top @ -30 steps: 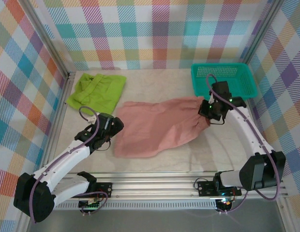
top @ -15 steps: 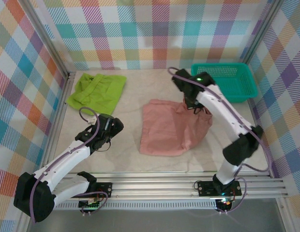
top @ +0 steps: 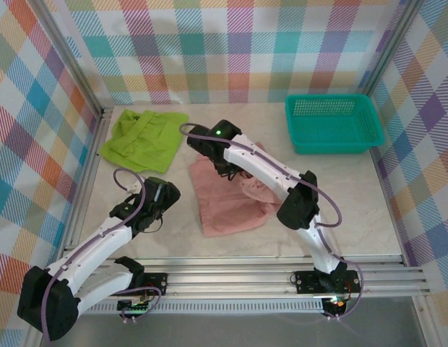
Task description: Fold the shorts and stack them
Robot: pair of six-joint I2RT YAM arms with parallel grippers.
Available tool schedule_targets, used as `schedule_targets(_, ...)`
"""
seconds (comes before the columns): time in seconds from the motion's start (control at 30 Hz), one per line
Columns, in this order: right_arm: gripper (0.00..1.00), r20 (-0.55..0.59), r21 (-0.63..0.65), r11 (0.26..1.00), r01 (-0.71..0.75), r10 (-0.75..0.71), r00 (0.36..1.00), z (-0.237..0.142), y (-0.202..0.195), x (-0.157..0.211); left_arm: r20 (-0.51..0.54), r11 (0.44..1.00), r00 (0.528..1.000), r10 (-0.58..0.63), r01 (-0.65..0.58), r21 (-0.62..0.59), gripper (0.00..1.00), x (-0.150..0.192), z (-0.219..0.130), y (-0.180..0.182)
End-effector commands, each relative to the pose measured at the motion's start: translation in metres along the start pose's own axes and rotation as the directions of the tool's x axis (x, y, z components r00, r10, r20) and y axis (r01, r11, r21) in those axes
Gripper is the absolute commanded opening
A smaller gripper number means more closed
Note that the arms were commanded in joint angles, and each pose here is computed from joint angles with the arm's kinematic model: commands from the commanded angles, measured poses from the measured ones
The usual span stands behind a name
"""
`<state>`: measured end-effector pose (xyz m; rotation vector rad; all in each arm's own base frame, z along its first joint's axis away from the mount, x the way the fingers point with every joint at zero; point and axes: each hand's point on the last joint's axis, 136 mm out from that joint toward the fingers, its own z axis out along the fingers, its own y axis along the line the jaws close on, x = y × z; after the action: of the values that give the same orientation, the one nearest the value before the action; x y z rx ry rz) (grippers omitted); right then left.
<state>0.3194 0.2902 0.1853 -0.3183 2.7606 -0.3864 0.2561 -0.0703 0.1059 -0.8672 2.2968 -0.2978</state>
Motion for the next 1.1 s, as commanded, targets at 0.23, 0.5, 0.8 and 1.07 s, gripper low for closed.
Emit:
schedule_targets(0.23,0.99,0.095,-0.918,0.397,0.014,0.184,0.978,-0.176,0.061,-0.013,0.061,0.987,0.995,-0.080,0.071,0.141,1.00,-0.020,-0.030,-0.018)
schedule_targets(0.5,1.00,-0.160,-0.869,0.346,-0.352,0.477,0.864,-0.063,-0.056,-0.007,-0.217,0.947,0.976,0.022,0.049,0.319,1.00,0.016,-0.028,-0.104)
schedule_targets(0.8,1.00,-0.267,-0.765,0.357,-0.536,0.581,0.769,0.012,-0.091,0.021,-0.356,0.963,0.927,0.121,-0.023,0.268,0.94,0.079,-0.005,-0.139)
schedule_targets(1.07,0.99,-0.276,-0.726,0.406,-0.555,0.567,0.776,0.036,-0.095,0.039,-0.379,0.966,0.905,0.194,-0.108,0.236,0.89,0.108,0.030,-0.154)
